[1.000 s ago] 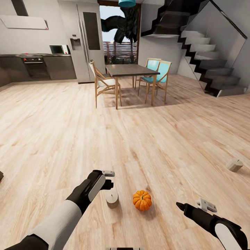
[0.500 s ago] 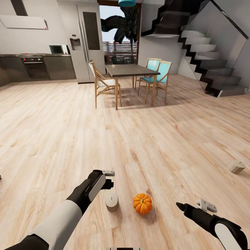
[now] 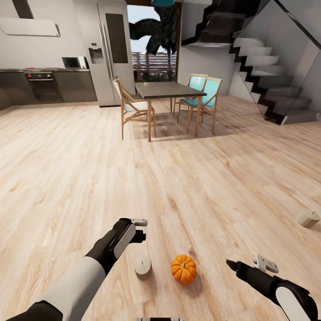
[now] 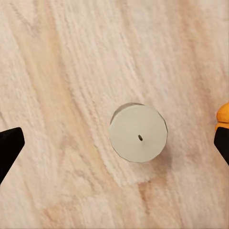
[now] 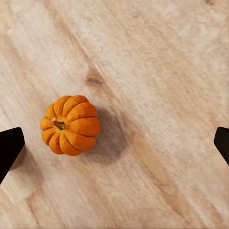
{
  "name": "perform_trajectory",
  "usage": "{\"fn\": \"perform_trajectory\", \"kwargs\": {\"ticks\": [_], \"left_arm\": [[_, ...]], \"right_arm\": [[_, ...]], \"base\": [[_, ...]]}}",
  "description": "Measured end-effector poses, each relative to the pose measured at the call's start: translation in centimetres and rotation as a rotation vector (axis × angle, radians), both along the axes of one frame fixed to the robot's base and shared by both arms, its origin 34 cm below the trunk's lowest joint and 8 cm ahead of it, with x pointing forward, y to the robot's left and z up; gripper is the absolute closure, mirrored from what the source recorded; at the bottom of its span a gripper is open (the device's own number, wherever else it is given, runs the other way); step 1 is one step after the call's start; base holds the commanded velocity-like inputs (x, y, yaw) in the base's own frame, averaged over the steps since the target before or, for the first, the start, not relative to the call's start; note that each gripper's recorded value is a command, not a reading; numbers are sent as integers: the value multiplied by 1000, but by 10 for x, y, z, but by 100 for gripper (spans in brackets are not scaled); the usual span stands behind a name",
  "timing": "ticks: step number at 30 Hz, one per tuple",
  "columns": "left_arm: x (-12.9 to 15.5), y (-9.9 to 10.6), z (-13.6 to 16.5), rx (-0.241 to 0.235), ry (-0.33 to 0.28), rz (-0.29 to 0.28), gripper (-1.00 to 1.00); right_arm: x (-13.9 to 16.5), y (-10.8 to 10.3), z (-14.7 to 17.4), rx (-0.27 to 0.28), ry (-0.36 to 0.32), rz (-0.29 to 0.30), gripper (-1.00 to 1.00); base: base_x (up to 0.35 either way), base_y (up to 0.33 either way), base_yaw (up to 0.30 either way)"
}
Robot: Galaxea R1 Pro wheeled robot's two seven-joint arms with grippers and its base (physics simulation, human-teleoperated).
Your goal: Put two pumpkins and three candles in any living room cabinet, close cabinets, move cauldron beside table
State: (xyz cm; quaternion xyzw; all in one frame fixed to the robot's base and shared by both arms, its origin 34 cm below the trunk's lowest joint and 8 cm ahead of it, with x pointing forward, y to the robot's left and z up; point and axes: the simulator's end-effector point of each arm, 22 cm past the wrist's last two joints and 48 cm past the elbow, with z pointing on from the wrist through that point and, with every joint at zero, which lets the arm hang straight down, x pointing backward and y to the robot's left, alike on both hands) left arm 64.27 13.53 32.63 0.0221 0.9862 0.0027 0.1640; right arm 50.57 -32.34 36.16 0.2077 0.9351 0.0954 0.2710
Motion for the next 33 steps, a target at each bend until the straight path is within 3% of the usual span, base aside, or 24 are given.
{"fn": "perform_trajectory", "kwargs": {"ticks": [33], "left_arm": [[-21,-1,-62,-3,107,0,-100]], "right_arm": [[-18,1,-49,4,110,-1,-100]], "base": [[1,0,0]]}}
